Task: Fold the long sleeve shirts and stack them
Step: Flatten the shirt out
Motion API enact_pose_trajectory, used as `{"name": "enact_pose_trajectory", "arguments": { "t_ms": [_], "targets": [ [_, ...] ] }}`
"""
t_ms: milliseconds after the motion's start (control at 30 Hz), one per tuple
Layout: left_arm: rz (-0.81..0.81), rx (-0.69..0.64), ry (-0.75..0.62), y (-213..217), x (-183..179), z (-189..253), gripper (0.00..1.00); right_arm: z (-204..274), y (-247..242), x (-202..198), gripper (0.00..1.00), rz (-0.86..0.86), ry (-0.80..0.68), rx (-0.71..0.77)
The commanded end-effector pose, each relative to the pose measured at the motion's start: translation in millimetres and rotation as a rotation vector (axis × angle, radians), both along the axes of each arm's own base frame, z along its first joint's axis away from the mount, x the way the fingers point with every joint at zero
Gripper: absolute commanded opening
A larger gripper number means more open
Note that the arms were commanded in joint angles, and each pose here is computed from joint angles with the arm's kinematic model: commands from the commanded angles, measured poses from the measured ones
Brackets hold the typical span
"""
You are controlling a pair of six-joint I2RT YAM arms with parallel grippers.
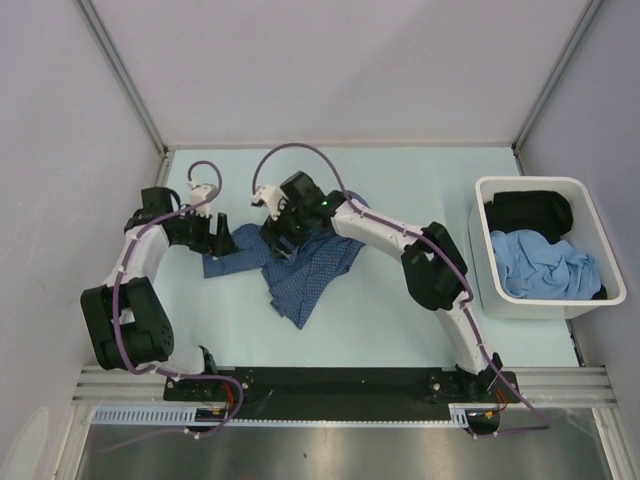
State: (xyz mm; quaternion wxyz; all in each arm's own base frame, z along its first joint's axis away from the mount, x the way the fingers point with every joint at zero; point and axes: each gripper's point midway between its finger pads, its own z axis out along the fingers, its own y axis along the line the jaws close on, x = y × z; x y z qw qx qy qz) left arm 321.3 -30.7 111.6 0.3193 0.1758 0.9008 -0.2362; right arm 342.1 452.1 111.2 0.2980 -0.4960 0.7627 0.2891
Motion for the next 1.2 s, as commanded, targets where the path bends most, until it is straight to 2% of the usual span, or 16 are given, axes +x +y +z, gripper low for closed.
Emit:
{"name": "enact_pose_trajectory", "arguments": {
  "t_ms": [0,67,233,467,500,567,600,633,733,833,867,933,967,1000,1033,1167],
  "targets": [
    [0.031,-0.049,-0.023,12,-3,12,0.87,-3,14,0,0.81,0.070,-0.107,-0.098],
    [0.015,-0.020,-0.021,14,-4,7,0.87,-16,15,-2,0.79,0.089,-0.121,-0.148],
    [-0.047,0.124,0.019,20,-17,-20,0.87,-44,-1,5,0.61,0.068,-0.130,-0.257],
    [-0.189,0.285,0.009,21,-25,-50,0.88,-23,-32,27,0.40,0.009,-0.171,-0.269],
    [-0.216,0.310,0.017,20,-29,-56,0.88,-22,-38,31,0.31,-0.001,-0.168,-0.276],
    [-0.268,0.376,-0.001,21,-28,-63,0.87,-13,-41,35,0.19,-0.006,-0.171,-0.271],
    [-0.275,0.392,-0.004,22,-27,-66,0.87,-11,-45,36,0.06,-0.005,-0.170,-0.275],
    [-0.289,0.406,-0.003,22,-29,-72,0.86,-9,-49,40,0.00,-0.016,-0.171,-0.278],
    [-0.309,0.465,-0.003,30,-28,-84,0.81,13,-59,47,0.00,-0.040,-0.175,-0.257],
    [-0.303,0.522,0.025,39,-29,-95,0.59,50,-66,50,0.00,-0.066,-0.179,-0.191],
    [-0.283,0.565,0.019,47,-25,-95,0.47,68,-75,54,0.00,-0.087,-0.187,-0.169],
    [-0.256,0.591,0.016,53,-20,-94,0.35,90,-81,54,0.00,-0.102,-0.183,-0.120],
    [-0.251,0.579,0.021,52,-20,-94,0.16,99,-90,59,0.00,-0.127,-0.186,-0.105],
    [-0.217,0.557,0.009,53,-12,-84,0.06,117,-97,58,0.00,-0.134,-0.198,-0.075],
    [-0.210,0.519,0.027,50,-15,-80,0.00,126,-103,59,0.00,-0.149,-0.200,-0.063],
    [-0.101,0.394,-0.046,55,12,-34,0.00,156,-141,67,0.00,-0.215,-0.221,-0.048]
  ]
}}
